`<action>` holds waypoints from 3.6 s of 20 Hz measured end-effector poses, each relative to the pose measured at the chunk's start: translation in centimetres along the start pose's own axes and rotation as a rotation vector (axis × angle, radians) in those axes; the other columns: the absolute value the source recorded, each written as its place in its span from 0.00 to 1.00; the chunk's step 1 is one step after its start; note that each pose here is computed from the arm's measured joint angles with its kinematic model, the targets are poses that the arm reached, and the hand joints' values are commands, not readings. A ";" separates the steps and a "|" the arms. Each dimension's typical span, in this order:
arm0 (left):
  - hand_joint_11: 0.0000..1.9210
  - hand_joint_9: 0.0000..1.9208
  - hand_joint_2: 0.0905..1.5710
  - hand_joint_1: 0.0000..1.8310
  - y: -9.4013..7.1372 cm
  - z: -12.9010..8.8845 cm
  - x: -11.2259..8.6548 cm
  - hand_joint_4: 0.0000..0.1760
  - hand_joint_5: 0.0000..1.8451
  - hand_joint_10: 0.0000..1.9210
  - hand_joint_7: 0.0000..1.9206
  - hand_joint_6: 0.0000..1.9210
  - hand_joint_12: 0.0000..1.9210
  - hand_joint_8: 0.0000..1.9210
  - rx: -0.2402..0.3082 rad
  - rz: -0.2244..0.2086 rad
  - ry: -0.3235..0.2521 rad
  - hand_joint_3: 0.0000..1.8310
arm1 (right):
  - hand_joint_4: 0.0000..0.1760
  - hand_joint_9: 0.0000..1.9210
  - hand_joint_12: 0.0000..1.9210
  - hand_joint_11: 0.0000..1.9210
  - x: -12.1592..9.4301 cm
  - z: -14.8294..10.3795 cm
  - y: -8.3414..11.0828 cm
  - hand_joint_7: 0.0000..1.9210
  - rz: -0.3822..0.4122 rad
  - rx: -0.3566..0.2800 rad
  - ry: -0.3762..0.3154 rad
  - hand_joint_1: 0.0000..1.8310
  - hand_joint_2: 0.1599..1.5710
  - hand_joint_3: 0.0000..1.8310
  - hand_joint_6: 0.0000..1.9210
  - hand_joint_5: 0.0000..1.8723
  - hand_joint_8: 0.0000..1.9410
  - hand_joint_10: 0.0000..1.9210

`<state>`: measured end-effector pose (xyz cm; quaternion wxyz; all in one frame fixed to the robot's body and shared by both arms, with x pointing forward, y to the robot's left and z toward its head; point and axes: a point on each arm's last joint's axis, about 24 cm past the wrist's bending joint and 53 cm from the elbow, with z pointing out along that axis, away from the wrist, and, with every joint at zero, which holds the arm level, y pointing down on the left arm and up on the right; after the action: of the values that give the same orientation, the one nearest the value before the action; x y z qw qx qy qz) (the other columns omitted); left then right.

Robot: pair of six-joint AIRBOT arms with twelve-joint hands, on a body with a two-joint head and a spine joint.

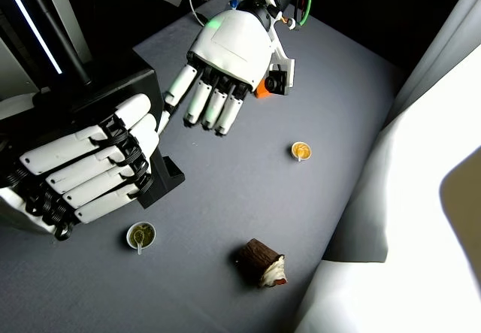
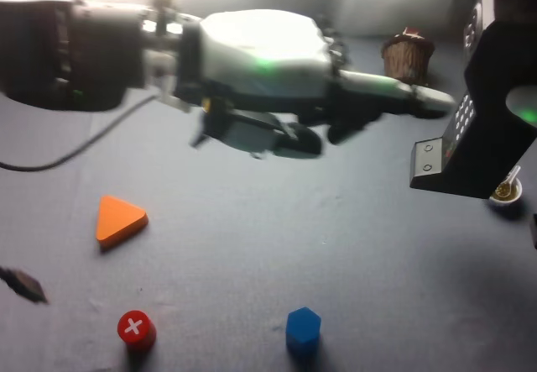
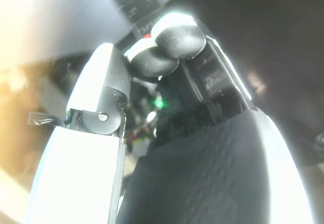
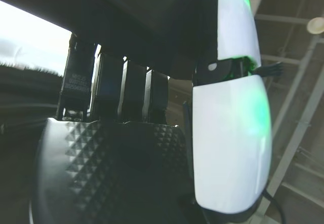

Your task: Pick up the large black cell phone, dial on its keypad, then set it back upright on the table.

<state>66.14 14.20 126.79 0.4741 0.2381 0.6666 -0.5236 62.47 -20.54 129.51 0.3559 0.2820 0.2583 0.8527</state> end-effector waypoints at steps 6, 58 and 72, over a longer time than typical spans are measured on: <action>0.42 0.42 0.82 0.70 1.2 -4.2 -0.3 0.00 0.04 1.00 0.32 0.00 1.00 0.84 0.008 -0.435 -0.049 0.00 | 0.00 0.51 0.77 0.48 -0.9 -0.2 -0.7 0.48 -0.013 0.006 -0.015 0.81 0.66 0.00 0.50 0.49 0.50 0.52; 0.00 0.07 0.74 0.00 5.7 -4.0 4.6 0.06 0.11 0.00 0.09 0.00 0.22 0.00 -0.407 -1.030 0.022 0.00 | 0.00 0.53 0.80 0.45 -5.2 2.1 -5.4 0.47 0.034 0.043 -0.037 0.81 0.67 0.00 0.48 0.48 0.51 0.51; 0.00 0.09 0.74 0.00 5.0 -3.6 5.3 0.05 0.11 0.00 0.11 0.00 0.26 0.00 -0.415 -1.055 0.056 0.00 | 0.00 0.54 0.77 0.47 -4.9 1.8 -6.5 0.48 0.029 0.090 -0.024 0.82 0.66 0.00 0.48 0.49 0.49 0.48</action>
<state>66.54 18.27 119.79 0.1673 -0.2119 0.7965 -0.5411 69.56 -19.82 125.13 0.3337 0.3115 0.2880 0.8418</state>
